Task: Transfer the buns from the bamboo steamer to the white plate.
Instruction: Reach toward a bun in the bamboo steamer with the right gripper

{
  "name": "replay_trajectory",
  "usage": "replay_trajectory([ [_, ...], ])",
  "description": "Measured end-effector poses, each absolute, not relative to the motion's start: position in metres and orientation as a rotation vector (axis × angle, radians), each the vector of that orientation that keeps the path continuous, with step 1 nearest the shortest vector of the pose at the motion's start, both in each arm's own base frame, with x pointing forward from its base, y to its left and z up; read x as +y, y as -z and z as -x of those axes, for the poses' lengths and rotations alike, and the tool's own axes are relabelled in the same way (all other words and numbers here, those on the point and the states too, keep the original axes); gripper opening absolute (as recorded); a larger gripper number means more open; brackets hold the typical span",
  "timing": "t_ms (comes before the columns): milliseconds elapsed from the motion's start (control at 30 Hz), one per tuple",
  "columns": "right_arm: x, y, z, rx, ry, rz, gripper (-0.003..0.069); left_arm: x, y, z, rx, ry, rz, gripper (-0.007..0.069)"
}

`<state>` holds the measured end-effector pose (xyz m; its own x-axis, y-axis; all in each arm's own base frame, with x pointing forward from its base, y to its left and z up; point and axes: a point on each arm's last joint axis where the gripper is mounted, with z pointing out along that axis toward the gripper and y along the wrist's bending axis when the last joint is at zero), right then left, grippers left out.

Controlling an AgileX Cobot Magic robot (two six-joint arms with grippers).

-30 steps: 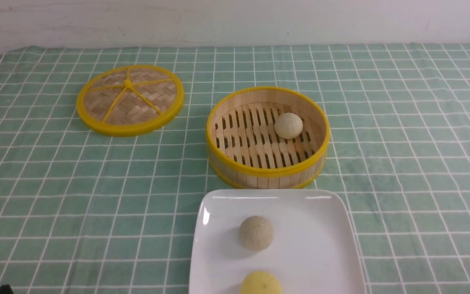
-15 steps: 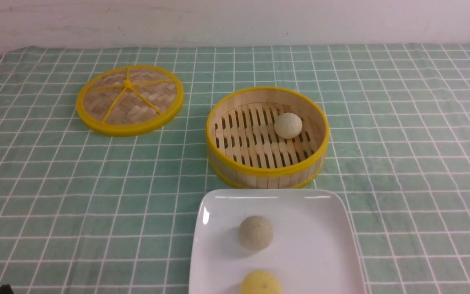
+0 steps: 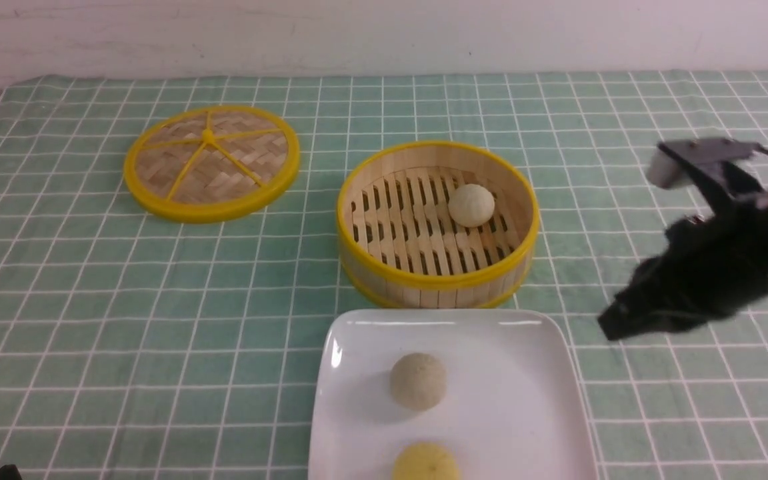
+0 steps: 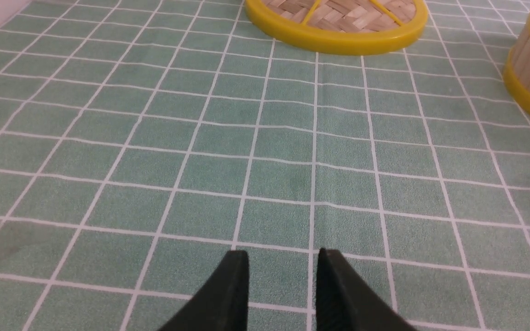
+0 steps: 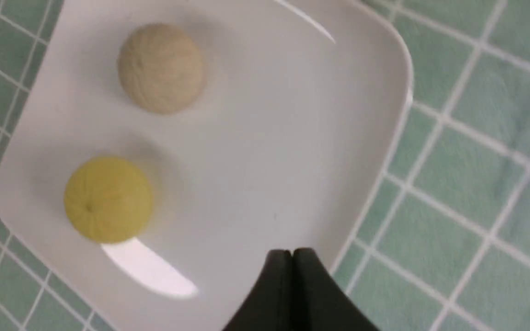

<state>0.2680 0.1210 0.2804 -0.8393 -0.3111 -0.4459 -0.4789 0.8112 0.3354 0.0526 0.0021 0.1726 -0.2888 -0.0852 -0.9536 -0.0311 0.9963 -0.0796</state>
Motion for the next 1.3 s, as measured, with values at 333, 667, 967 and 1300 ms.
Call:
replay_trajectory([
  [333,0.158,-0.278,-0.37,2.566,-0.415,0.612,0.0072,0.002,-0.173,-0.053,1.864,0.053,0.084,0.024],
  [667,0.185,-0.26,-0.415,2.405,-0.401,0.558,0.0254,0.002,-0.173,-0.053,1.864,0.053,0.084,0.024],
  [967,0.195,-0.205,-0.443,2.415,-0.376,0.52,0.0337,0.002,-0.173,-0.053,1.864,0.053,0.084,0.024],
  [1300,0.194,-0.217,-0.44,2.406,-0.375,0.534,0.0022,0.002,-0.173,-0.053,1.864,0.053,0.084,0.024],
])
